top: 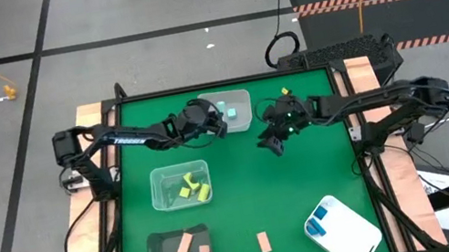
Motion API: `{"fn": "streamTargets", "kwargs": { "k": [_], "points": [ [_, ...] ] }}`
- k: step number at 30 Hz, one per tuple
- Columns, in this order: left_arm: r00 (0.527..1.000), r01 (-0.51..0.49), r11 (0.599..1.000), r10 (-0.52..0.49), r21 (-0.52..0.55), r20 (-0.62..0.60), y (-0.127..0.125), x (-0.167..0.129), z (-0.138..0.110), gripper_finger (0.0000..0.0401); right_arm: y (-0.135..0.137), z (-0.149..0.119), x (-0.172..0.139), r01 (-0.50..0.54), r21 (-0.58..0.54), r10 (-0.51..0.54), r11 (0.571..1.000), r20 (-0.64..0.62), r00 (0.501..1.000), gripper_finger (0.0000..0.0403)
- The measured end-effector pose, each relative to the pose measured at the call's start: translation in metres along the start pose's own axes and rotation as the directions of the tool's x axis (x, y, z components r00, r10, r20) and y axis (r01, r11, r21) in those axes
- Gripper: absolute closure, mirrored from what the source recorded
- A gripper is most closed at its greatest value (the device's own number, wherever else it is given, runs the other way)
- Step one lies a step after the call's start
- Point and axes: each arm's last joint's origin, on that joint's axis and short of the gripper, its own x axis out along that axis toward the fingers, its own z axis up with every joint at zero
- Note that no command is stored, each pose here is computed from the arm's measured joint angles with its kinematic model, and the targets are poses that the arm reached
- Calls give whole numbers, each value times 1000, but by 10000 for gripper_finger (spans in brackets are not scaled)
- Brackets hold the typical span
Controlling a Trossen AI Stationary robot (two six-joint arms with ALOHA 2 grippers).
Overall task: Sort & place blocks by color
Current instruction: Put the light blue rectangular block into the top white bin, then put the light brown block into the top black bin
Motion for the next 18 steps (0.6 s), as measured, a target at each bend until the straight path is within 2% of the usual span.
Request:
{"fn": "streamTargets", "kwargs": {
  "k": [4,8,11,14,18],
  "points": [
    [1000,-1,1000,1,1,4,0,0,1,269,2,-8,4,-39,40,38,998,6,999,232],
    [1000,-5,1000,5,-13,5,2,0,2,243,20,-6,6,-101,-52,106,993,88,990,232],
    [1000,7,995,-5,-103,13,1,-3,5,239,39,-10,8,-86,-121,105,989,162,981,232],
    [996,90,969,-89,-230,16,-5,-12,12,241,57,-19,10,-69,-160,99,985,187,977,229],
    [966,247,925,-257,-287,1,-20,-30,20,246,81,-36,10,-69,-194,105,979,182,978,225]
  ]
}}
